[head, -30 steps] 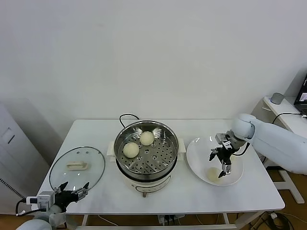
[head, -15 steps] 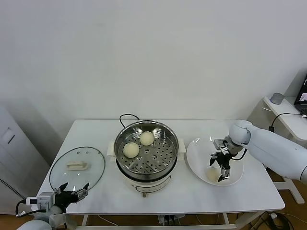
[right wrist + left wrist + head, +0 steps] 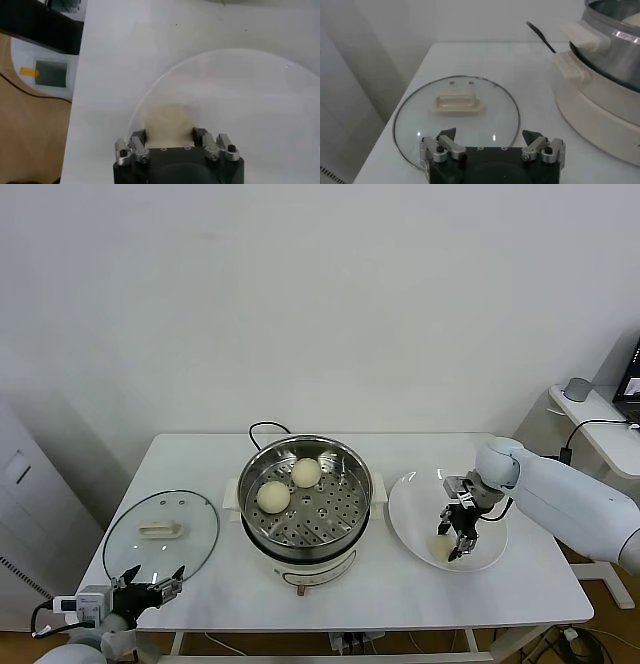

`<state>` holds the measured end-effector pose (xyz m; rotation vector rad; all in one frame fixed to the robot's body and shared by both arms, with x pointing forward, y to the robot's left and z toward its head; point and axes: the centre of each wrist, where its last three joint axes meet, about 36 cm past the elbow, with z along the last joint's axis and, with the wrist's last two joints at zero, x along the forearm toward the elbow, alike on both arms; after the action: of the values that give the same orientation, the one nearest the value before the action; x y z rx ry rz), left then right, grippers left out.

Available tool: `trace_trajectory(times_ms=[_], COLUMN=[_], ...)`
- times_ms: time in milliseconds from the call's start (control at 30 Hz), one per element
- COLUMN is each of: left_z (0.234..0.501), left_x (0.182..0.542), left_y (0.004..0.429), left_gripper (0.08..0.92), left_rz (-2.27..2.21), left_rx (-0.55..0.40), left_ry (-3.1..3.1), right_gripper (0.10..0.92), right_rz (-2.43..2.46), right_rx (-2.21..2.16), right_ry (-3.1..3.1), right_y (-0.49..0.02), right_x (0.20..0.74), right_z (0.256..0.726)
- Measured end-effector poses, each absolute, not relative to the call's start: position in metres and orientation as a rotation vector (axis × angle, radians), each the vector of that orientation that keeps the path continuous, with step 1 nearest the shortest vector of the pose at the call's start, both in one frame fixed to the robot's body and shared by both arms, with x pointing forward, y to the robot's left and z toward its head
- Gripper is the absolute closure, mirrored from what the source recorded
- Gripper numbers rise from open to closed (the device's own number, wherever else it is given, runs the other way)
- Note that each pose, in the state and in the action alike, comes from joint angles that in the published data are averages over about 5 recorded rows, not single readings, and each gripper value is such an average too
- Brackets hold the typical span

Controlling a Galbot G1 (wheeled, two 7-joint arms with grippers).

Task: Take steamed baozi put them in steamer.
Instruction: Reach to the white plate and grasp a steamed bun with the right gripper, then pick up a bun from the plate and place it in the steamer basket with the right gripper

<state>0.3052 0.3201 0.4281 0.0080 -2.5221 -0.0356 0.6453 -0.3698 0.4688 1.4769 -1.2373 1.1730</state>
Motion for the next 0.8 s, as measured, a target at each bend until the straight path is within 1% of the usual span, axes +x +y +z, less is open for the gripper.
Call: trace_trajectory(times_ms=[167,367,600,800], left_z=[0.429,0.429,0.431,0.430], left_x=[0.305,0.307,0.307,0.307], left_y=[0.320,0.320,0.319,0.317], left_gripper=[0.177,0.177,0.177,0.177], left_rz=[-0.040,-0.046,-0.048,-0.049], left_rx=[0.010,0.010,0.006,-0.001], left_ry=[-2.522,-2.524,-2.528,-2.527], right_gripper=[0.496,0.492,0.488,0.488], right_rz=[1.195,1.310,1.542,1.753], right_rx=[1.481,1.516,1.607,1.739], right_ry=[-1.248,-1.297,-1.347,-1.311], right_y=[-0.372,-0.358,-0.318,-0.274], right_x=[0.649,0.667,0.683,0.686], right_z=[0.493,0.560,0.646,0.689])
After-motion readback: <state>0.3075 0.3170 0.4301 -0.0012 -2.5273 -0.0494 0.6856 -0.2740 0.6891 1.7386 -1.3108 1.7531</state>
